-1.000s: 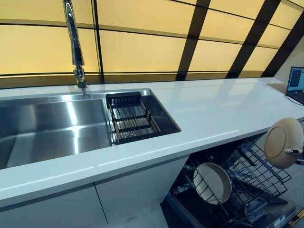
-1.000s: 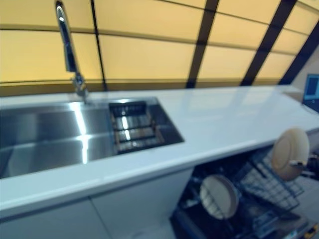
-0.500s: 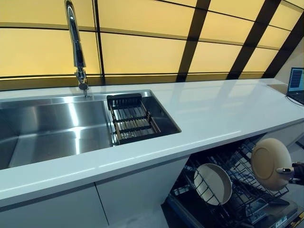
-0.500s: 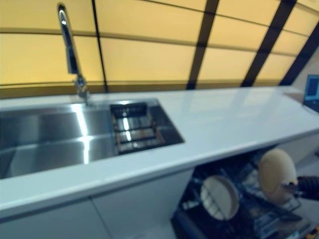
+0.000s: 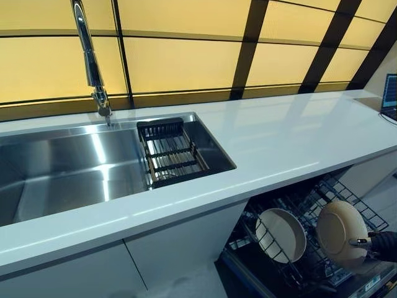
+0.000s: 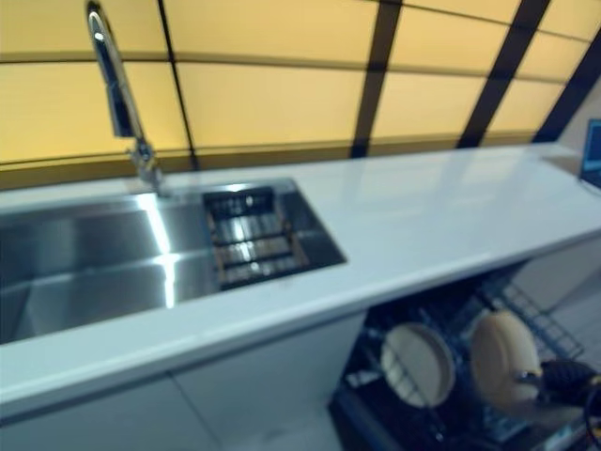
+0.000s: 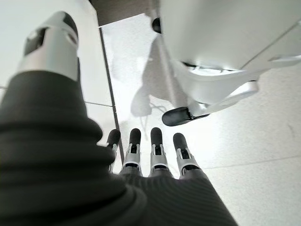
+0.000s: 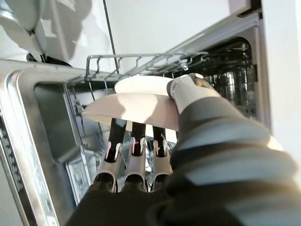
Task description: Take plates into dishwasher
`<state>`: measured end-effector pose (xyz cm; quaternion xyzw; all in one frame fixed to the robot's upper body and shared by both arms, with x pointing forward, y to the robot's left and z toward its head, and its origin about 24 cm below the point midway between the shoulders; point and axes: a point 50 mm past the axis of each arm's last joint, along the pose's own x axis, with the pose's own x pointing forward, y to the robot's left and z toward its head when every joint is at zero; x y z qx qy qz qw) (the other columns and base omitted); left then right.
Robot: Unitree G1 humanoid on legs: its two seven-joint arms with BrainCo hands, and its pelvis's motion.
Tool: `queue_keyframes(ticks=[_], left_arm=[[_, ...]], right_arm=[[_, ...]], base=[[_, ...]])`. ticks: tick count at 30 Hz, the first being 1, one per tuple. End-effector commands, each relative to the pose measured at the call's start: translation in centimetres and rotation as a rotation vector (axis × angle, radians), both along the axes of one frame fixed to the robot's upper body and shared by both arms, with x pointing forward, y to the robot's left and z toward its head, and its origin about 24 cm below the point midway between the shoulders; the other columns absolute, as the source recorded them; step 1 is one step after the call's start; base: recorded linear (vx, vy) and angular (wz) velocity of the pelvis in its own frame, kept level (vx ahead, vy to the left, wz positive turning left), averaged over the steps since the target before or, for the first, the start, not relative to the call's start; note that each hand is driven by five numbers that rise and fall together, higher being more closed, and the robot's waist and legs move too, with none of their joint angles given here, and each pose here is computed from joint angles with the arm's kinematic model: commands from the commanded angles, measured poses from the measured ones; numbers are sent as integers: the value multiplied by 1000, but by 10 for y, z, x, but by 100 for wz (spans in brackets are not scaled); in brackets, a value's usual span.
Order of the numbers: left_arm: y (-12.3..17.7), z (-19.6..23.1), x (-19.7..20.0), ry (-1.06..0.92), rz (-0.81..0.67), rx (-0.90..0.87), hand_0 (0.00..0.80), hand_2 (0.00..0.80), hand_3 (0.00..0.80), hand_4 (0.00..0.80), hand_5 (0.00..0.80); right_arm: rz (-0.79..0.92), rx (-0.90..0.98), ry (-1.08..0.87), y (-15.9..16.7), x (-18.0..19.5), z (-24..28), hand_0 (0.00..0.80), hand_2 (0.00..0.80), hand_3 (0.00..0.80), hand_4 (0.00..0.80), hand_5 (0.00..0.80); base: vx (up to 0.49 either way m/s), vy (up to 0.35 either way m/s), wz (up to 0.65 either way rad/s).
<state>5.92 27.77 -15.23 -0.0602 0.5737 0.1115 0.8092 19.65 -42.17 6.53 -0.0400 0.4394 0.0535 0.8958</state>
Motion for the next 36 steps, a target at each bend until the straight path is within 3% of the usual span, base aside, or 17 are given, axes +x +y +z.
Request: queue_keyframes(ticks=[1, 18, 36], left_arm=[[17, 11, 21, -134, 124, 8, 0, 0, 0, 0, 0], [13, 17, 44, -232, 83, -23, 0, 0, 0, 0, 0], [5, 21, 61, -281, 51, -63, 0, 0, 0, 0, 0]], right_arm=[[53, -77, -63, 5, 18, 9, 800, 800, 800, 800, 800], [114, -252, -115, 9, 49, 36, 800, 800, 800, 800, 800], [167, -506, -22, -2, 50, 46, 800, 800, 800, 800, 800]], base=[[-46, -80, 0], [-89, -38, 0], [-30, 6, 1]])
